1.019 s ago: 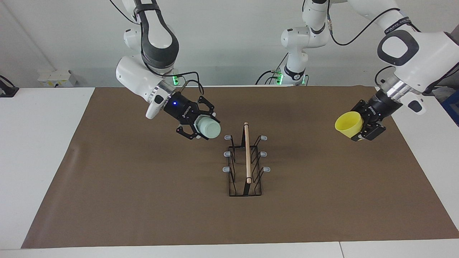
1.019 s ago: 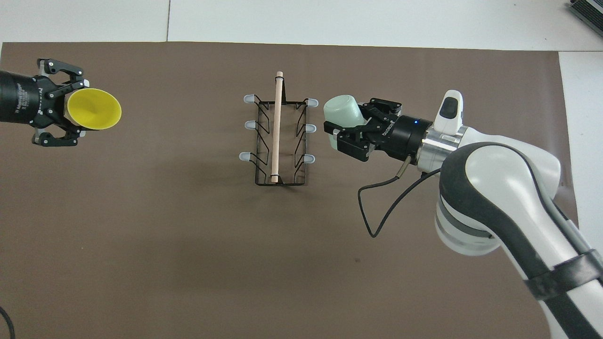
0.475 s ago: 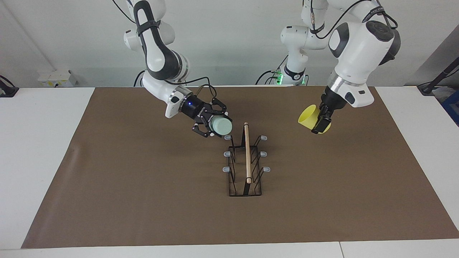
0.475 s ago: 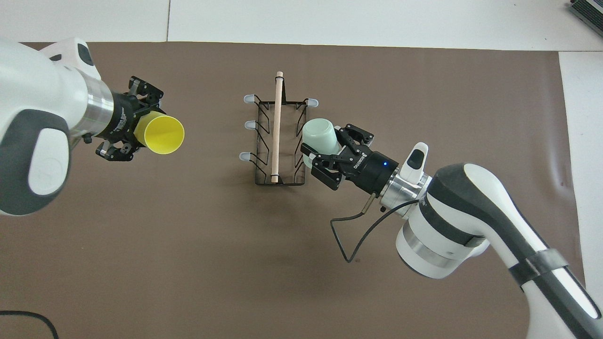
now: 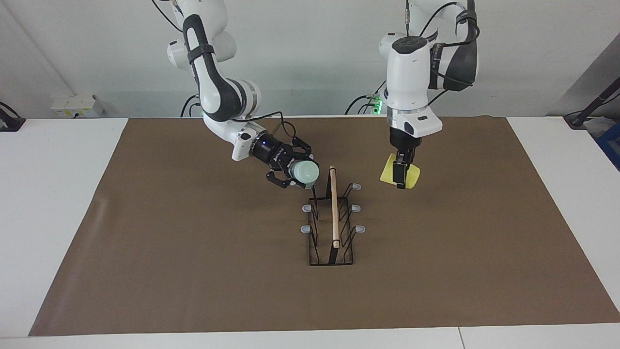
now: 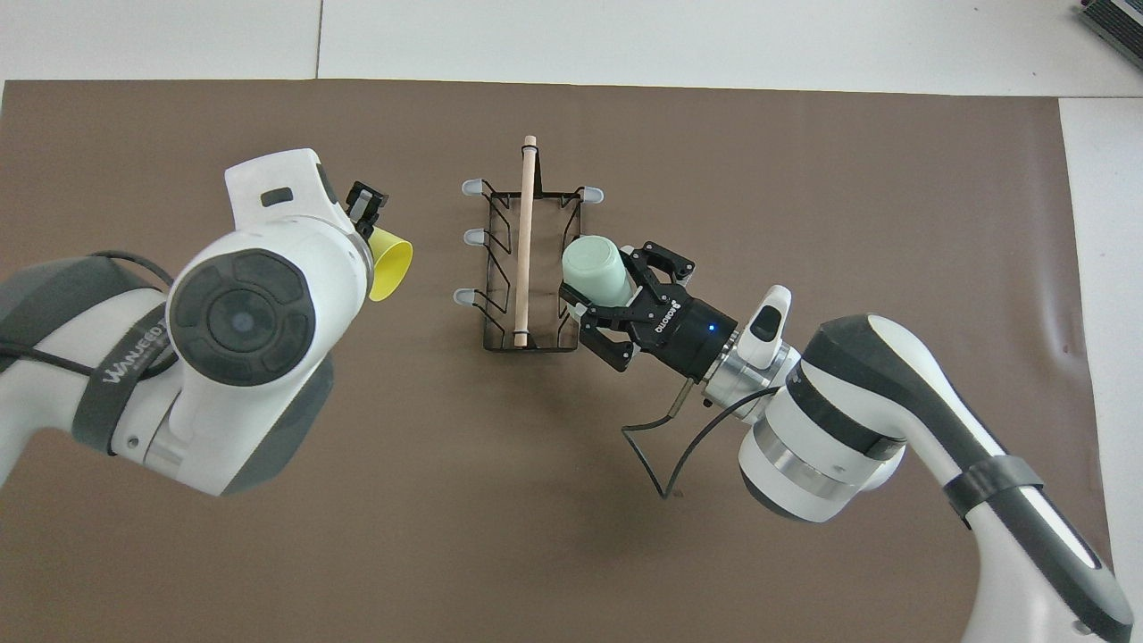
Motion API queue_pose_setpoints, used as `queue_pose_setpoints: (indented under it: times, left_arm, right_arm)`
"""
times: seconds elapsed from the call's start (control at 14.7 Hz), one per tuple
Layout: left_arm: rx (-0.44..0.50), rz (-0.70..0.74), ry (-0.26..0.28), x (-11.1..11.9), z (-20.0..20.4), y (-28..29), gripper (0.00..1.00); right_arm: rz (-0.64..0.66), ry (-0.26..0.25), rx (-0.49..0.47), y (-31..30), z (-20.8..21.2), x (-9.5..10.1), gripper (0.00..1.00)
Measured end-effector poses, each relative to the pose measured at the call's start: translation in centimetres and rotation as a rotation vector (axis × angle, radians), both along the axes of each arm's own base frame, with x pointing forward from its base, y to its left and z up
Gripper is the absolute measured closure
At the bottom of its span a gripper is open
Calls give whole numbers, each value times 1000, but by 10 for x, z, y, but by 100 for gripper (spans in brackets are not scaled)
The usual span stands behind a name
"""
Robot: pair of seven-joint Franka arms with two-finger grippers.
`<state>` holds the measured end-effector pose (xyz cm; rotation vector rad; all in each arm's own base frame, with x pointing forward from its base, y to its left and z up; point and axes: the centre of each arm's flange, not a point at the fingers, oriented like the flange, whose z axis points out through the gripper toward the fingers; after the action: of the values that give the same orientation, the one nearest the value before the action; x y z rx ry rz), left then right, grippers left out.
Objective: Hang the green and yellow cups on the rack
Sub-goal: 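Hang the green cup and yellow cup on the rack pegs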
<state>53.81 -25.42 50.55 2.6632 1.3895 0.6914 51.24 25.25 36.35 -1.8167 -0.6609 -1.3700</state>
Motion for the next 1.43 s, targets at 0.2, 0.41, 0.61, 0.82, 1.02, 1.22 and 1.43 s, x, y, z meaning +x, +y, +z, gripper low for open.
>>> queue_pose_setpoints:
  times: [0.2, 0.41, 0.61, 0.82, 1.02, 1.22, 1.43]
  left_arm:
    - [168, -124, -68, -16, -17, -24, 33]
    - [261, -197, -136, -26, -31, -44, 33]
    - [310, -247, -160, -32, -40, -56, 33]
    - [366, -258, -196, -35, -65, -69, 33]
    - [383, -264, -196, -37, -86, -80, 33]
    - [397, -280, -201, -37, -91, -85, 33]
    - [409, -297, -219, -42, -94, -95, 33]
  right_arm:
    - [4, -20, -24, 0, -7, -1, 32]
    - [-6, -36, -29, 0, -8, 0, 32]
    - [-12, -43, -27, 1, -8, -1, 32]
    - [-11, -41, -24, 7, -9, -4, 32]
    - [-7, -45, -34, 12, -11, -7, 32]
    - [-22, -42, -59, 10, -12, -4, 32]
    - [-21, -38, -65, 14, -14, -2, 32]
